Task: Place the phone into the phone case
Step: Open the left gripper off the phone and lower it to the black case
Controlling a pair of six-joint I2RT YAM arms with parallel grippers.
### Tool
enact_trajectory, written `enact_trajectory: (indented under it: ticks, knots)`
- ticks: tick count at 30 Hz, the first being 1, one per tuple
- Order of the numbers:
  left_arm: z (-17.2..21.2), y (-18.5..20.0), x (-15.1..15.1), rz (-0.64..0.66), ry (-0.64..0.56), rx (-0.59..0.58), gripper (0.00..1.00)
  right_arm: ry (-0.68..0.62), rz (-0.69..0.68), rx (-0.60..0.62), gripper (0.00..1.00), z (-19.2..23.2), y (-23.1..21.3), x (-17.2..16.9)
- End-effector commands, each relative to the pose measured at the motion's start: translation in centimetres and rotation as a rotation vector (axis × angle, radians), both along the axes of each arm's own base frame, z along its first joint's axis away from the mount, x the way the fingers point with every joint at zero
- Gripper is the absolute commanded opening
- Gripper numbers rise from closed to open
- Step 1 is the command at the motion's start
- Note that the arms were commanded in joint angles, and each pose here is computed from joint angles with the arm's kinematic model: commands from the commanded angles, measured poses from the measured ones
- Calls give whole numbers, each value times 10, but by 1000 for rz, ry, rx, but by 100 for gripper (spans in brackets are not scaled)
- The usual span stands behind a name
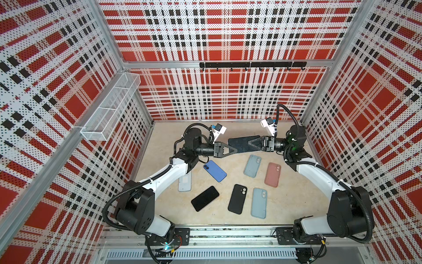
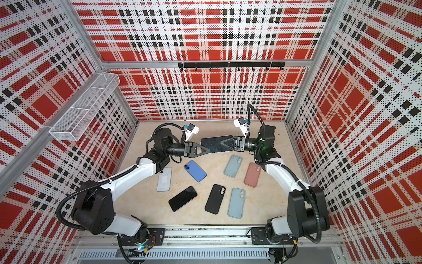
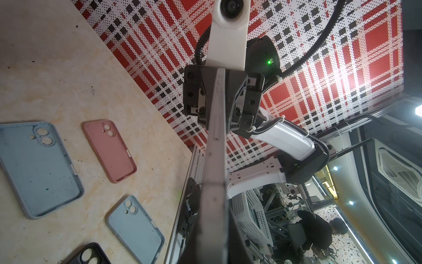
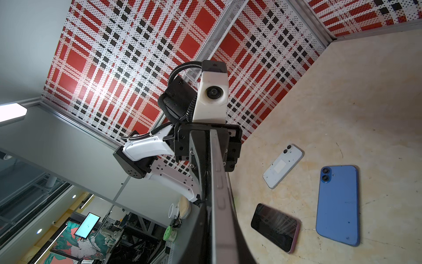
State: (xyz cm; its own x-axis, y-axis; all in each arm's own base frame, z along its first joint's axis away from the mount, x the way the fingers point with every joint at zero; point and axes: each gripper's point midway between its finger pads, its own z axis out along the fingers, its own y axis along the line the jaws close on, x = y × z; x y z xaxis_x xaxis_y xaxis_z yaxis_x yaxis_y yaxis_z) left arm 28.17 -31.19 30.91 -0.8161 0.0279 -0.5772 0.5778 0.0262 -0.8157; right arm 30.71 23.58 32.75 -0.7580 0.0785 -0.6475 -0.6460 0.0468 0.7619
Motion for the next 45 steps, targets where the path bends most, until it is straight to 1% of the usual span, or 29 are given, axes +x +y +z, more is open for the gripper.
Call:
enact_trajectory:
  ticks: [1, 3, 7, 8, 11, 13, 15, 17, 19, 21, 24, 26, 28, 30, 33, 37, 42, 44, 45]
  knots:
    - [24, 6, 11, 75, -89, -33, 19, -62, -56, 16, 0, 16, -6, 4]
    - [24, 8, 13, 88, -91, -29, 24, -59, -93, 17, 0, 17, -11, 9]
    - [20, 14, 18, 138, -100, -7, 46, -60, -185, 27, 0, 26, -26, 20]
    - [19, 17, 20, 157, -104, 5, 49, -57, -217, 27, 0, 27, -32, 24]
    - [14, 27, 26, 238, -123, 55, 65, -47, -324, 7, 0, 29, -48, 35]
    - [5, 32, 28, 303, -133, 122, 73, -44, -404, -27, 0, 27, -59, 41]
    - [-10, 40, 27, 386, -157, 242, 82, -43, -499, -92, 0, 21, -71, 46]
    - [-34, 47, 22, 458, -198, 438, 90, -49, -591, -164, 0, 16, -82, 49]
    - [-63, 52, 8, 488, -239, 662, 94, -53, -663, -229, 0, 12, -93, 49]
    - [-96, 53, -11, 481, -216, 840, 95, -56, -725, -278, 0, 7, -103, 49]
    - [-152, 52, -49, 420, -62, 1015, 92, -50, -790, -339, 0, 0, -114, 49]
    - [-180, 46, -74, 381, -14, 1079, 89, -47, -805, -352, 0, -4, -117, 48]
    - [-199, 38, -95, 353, -27, 1135, 87, -51, -805, -348, 0, -4, -117, 47]
    - [-213, 27, -108, 317, -47, 1165, 85, -49, -798, -340, 0, -6, -116, 47]
    - [-231, 15, -112, 283, -65, 1190, 80, -51, -791, -333, 0, -6, -114, 45]
    - [-254, 6, -108, 244, -87, 1223, 70, -61, -794, -328, 0, -4, -115, 40]
    - [-282, 3, -104, 194, -90, 1275, 54, -69, -796, -323, 0, 0, -116, 33]
    - [-289, 1, -102, 179, -94, 1286, 49, -70, -800, -324, 0, 0, -117, 31]
    - [-292, -1, -102, 173, -96, 1287, 45, -74, -802, -324, 0, 1, -117, 31]
